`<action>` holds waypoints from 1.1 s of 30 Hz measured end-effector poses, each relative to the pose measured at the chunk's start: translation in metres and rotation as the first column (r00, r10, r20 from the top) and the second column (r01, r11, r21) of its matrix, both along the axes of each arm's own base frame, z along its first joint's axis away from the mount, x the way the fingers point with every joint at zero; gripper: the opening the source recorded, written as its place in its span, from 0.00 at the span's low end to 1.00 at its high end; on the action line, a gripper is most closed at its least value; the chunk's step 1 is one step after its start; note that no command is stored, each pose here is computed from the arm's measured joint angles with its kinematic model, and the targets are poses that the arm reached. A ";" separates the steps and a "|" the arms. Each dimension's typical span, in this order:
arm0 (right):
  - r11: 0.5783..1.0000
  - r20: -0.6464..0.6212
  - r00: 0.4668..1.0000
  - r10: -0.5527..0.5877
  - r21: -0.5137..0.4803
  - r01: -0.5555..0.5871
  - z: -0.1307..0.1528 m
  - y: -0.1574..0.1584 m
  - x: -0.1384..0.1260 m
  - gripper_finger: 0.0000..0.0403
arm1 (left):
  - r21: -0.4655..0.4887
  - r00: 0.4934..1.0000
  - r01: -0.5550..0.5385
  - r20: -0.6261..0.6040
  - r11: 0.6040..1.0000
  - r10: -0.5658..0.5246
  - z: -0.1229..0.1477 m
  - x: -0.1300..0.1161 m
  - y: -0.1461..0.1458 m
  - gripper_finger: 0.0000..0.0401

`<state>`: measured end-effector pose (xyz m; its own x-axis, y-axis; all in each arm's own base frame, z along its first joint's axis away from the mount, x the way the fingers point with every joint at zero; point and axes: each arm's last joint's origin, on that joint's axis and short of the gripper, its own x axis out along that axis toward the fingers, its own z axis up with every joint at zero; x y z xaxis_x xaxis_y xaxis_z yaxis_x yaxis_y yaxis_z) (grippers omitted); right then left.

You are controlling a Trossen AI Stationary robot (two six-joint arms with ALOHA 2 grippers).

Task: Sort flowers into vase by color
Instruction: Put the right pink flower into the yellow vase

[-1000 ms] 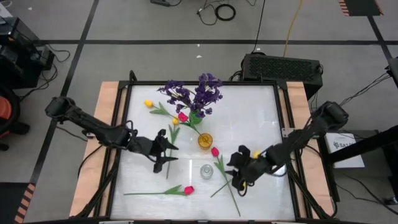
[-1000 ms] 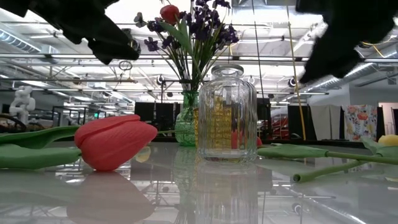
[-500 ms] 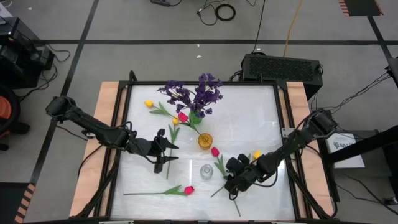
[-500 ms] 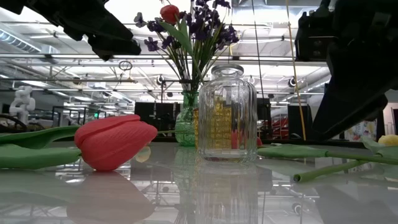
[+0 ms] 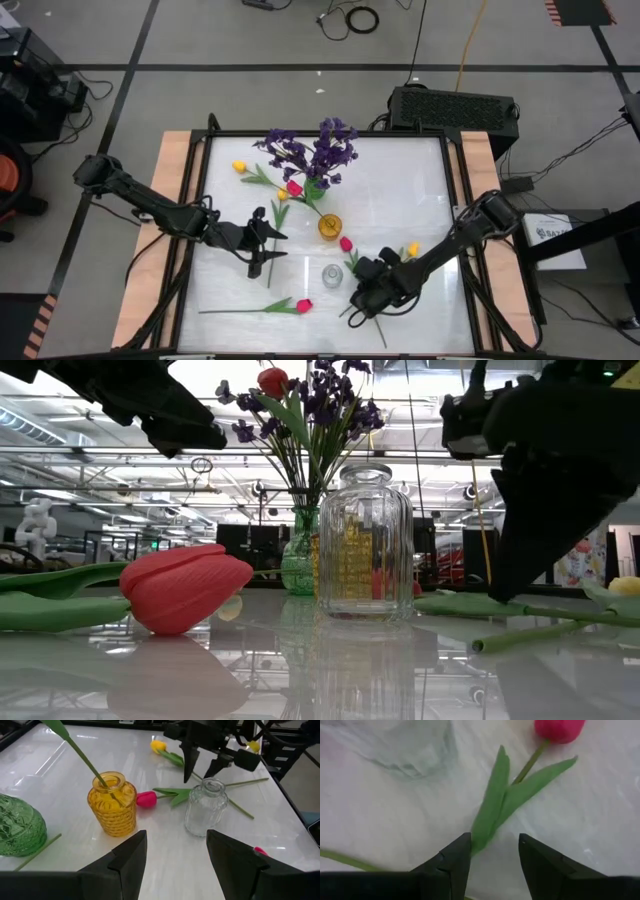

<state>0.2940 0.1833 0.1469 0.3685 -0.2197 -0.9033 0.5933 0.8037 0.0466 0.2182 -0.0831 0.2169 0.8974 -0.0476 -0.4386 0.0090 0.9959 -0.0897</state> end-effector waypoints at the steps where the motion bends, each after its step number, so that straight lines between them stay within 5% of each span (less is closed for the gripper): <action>1: 1.000 -0.003 1.000 0.001 -0.001 -0.001 -0.002 0.002 0.002 0.39 | 0.001 1.000 0.000 0.000 1.000 0.000 0.000 0.000 0.000 0.53; 11: 1.000 -0.045 0.999 0.021 0.018 -0.020 -0.017 0.002 0.009 0.38 | 0.001 1.000 0.000 -0.001 1.000 0.000 0.000 0.000 0.000 0.53; 22: 1.000 -0.034 0.999 0.012 0.017 -0.012 -0.014 0.001 0.009 0.03 | 0.002 1.000 0.001 0.000 1.000 -0.001 0.000 0.000 0.000 0.53; 33: 0.999 -0.004 0.999 -0.036 -0.028 0.036 0.003 -0.006 0.002 0.01 | 0.010 1.000 0.005 0.000 1.000 -0.005 0.000 0.000 0.000 0.53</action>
